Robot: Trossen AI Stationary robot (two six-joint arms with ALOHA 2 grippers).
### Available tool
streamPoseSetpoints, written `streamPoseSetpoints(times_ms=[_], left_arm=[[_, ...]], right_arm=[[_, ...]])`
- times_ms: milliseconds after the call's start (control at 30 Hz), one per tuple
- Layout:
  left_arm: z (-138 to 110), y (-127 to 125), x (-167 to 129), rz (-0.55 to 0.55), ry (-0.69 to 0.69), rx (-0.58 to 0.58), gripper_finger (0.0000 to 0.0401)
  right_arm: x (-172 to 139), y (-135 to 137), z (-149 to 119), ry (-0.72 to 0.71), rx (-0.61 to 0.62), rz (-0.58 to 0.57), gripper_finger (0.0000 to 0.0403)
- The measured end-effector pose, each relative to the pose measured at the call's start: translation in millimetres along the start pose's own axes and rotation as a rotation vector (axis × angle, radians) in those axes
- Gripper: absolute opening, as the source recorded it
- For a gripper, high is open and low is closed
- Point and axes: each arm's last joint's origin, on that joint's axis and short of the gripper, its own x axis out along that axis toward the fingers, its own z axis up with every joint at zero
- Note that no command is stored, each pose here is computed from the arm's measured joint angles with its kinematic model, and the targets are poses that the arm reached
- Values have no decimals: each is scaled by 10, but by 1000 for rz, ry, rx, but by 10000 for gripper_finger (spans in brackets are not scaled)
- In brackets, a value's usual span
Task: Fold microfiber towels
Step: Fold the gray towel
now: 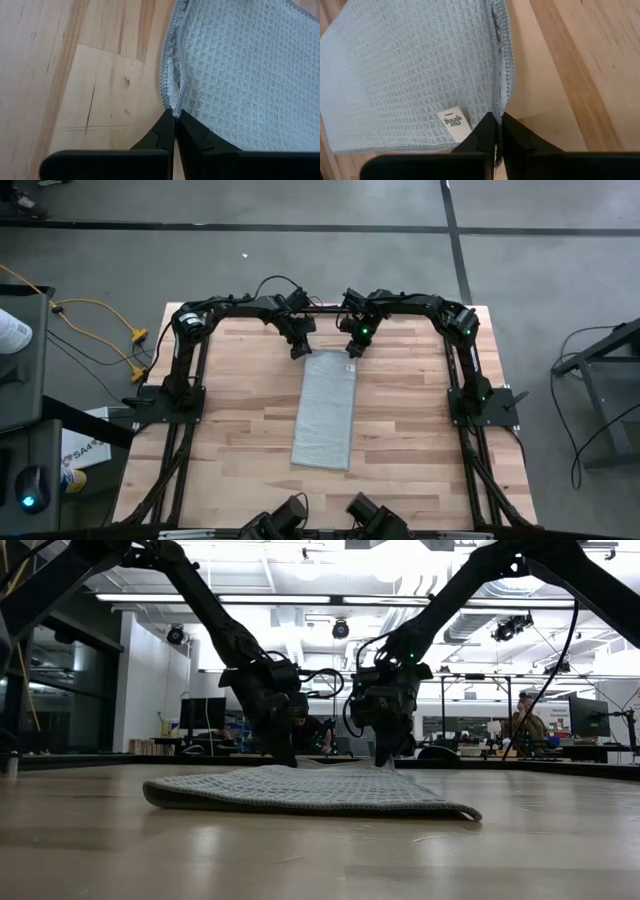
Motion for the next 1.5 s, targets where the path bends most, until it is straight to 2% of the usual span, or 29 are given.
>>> streamPoseSetpoints(times_ms=[467, 800, 933, 1167, 1500], left_arm=[[-3, -1, 0, -1, 3, 27, 2], [-35, -45, 13, -21, 42, 35, 1], [-8, -147, 46, -26, 58, 61, 1], [83, -404, -22, 66, 107, 162, 0], [77, -661, -137, 78, 188, 181, 0]], right_arm=[[8, 29, 5, 9, -33, -47, 5], [-280, 284, 36, -64, -106, -84, 5], [-267, 357, 26, -44, -111, -107, 4], [-160, 524, 9, 9, -139, -120, 4], [-7, 791, -4, 52, -178, -126, 4]])
